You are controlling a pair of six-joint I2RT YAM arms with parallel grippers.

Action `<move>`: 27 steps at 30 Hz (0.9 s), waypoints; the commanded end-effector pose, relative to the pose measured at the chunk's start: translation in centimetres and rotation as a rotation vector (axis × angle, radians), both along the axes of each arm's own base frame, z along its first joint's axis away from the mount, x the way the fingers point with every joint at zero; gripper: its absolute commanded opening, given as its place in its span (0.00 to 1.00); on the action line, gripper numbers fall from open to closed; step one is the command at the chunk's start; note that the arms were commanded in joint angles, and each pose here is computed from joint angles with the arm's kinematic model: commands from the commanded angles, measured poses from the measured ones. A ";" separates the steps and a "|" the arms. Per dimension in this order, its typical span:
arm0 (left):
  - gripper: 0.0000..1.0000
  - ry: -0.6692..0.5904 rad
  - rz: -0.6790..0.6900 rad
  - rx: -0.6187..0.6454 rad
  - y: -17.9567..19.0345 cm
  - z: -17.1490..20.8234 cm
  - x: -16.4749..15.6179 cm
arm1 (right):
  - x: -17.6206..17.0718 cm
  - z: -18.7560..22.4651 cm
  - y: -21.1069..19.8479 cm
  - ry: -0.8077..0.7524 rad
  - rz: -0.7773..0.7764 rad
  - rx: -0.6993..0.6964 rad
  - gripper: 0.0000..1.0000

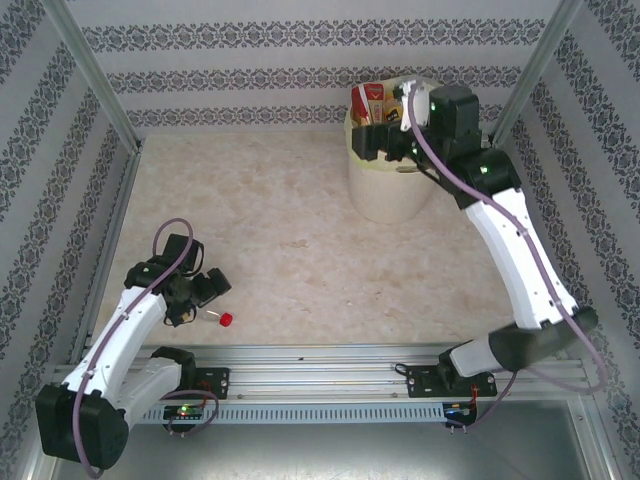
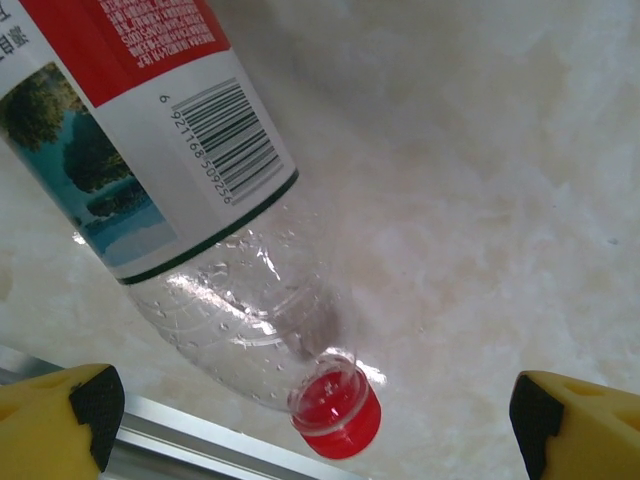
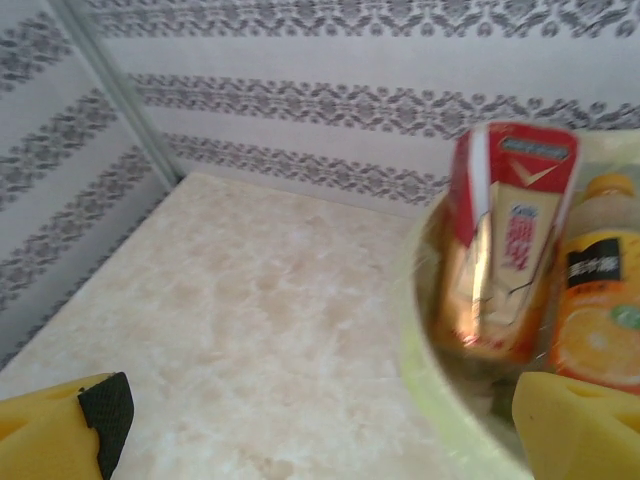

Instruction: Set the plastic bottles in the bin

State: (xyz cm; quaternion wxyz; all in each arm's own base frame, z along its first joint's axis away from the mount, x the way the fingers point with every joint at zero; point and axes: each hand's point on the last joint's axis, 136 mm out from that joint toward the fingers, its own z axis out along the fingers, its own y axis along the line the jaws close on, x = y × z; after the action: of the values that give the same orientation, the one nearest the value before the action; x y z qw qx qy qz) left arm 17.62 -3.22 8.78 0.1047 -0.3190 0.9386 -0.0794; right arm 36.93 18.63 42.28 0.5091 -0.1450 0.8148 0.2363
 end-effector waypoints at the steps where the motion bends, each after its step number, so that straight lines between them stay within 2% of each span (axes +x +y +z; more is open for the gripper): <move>1: 1.00 -0.009 0.021 0.025 0.7 -0.9 0.6 | -2.2 -0.2 1.5 -0.003 0.056 0.071 0.98; 6: 1.00 0.021 0.024 0.017 0.7 -2.2 0.8 | -5.8 -2.6 2.7 0.041 0.109 0.139 0.98; 11: 0.98 0.042 0.017 0.030 0.8 -3.2 1.0 | -8.0 -5.2 3.6 0.096 0.131 0.191 0.98; 17: 0.93 0.075 0.006 0.009 0.3 -4.6 1.2 | -10.1 -9.3 4.3 0.179 0.142 0.180 0.97; 21: 0.86 0.076 -0.004 -0.008 0.0 -4.9 1.3 | -11.1 -11.7 4.3 0.230 0.140 0.200 0.97; 27: 0.66 0.047 -0.052 -0.067 -1.2 -4.8 1.8 | -12.1 -15.0 4.7 0.320 0.140 0.271 0.97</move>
State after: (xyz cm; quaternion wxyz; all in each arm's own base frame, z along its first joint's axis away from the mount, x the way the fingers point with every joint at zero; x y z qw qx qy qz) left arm 18.88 -3.80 4.00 0.0637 -0.3148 0.9435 -0.0812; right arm 25.31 22.46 27.12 0.3769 -0.1078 0.8465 0.3602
